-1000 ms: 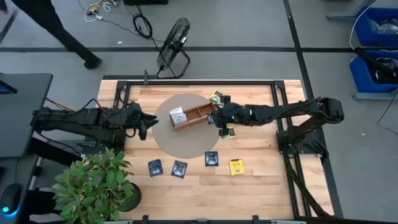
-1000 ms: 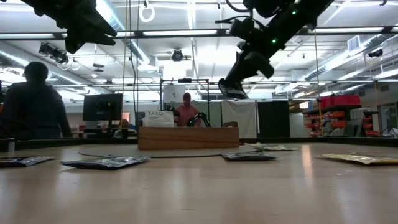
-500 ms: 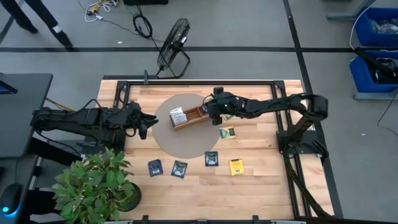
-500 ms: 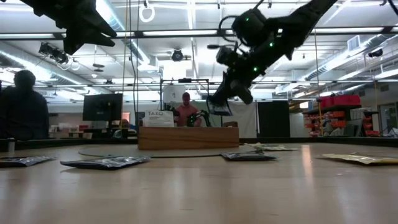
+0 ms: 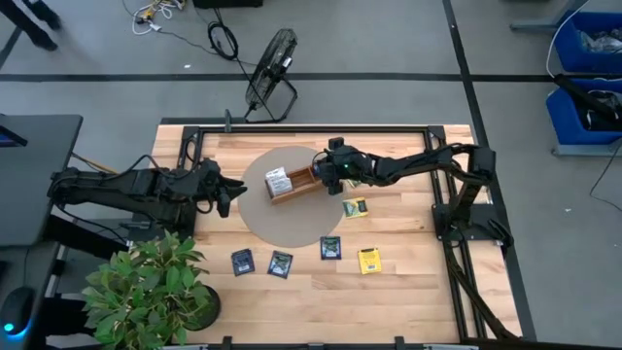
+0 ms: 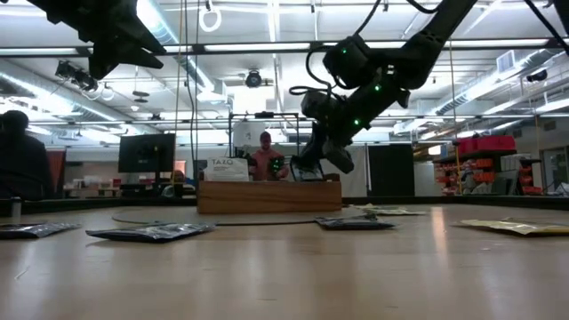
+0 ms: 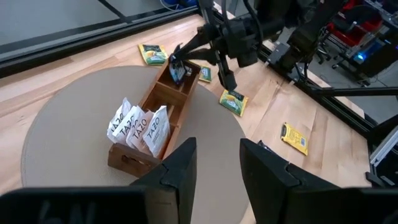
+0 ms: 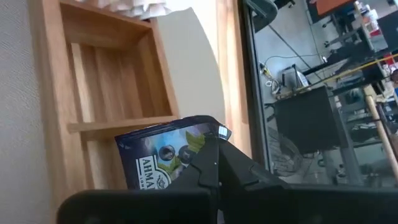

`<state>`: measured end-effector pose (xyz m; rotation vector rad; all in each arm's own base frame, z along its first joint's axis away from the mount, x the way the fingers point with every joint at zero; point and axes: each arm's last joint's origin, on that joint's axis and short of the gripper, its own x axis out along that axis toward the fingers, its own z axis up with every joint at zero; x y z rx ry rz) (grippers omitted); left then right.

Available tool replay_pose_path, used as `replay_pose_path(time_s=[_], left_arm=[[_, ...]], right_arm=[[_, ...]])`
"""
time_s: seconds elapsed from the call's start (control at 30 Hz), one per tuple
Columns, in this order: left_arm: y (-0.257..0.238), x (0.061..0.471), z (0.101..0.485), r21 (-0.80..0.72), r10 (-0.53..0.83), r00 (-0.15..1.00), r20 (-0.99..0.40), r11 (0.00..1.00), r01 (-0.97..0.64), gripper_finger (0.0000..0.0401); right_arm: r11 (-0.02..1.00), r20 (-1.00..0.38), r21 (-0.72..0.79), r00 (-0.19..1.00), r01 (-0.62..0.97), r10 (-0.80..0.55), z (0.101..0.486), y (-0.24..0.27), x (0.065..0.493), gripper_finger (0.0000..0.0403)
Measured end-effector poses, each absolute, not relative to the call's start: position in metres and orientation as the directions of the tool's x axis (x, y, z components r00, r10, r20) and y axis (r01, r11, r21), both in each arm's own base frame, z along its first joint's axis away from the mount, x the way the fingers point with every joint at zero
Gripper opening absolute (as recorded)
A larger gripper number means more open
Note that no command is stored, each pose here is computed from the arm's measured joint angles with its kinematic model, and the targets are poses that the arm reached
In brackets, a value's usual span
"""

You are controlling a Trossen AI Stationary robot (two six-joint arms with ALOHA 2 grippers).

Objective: Pick & Place Tea
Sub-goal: Put the purple tea bag into the right section of the wooden organizer

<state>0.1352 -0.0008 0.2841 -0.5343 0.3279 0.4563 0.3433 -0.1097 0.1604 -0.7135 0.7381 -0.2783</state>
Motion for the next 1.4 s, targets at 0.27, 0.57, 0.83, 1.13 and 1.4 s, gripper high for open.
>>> replay_pose_path(time_s=[0.27, 0.57, 0.83, 1.13, 1.4], left_arm=[[0.0, 0.135, 0.283, -0.4, 0.339, 0.842, -0.42, 0.763, -0.507, 0.0126], [0.0, 0.135, 0.283, -0.403, 0.343, 0.84, -0.42, 0.759, -0.512, 0.0126], [0.0, 0.134, 0.283, -0.4, 0.356, 0.836, -0.417, 0.754, -0.521, 0.0126], [0.0, 0.134, 0.283, -0.414, 0.358, 0.835, -0.417, 0.744, -0.525, 0.0126], [0.0, 0.134, 0.283, -0.414, 0.359, 0.835, -0.417, 0.743, -0.526, 0.0126]], right_arm=[[0.725, -0.514, -0.689, 0.712, -0.011, -0.478, 0.16, -0.122, 0.34, 0.0], [0.737, -0.506, -0.674, 0.751, -0.038, -0.424, 0.162, -0.124, 0.34, 0.0], [0.746, -0.517, -0.664, 0.751, -0.049, -0.411, 0.161, -0.124, 0.34, 0.0031], [0.757, -0.519, -0.652, 0.749, -0.037, -0.41, 0.16, -0.127, 0.339, 0.0069], [0.76, -0.519, -0.649, 0.754, -0.04, -0.404, 0.161, -0.129, 0.338, 0.0113]])
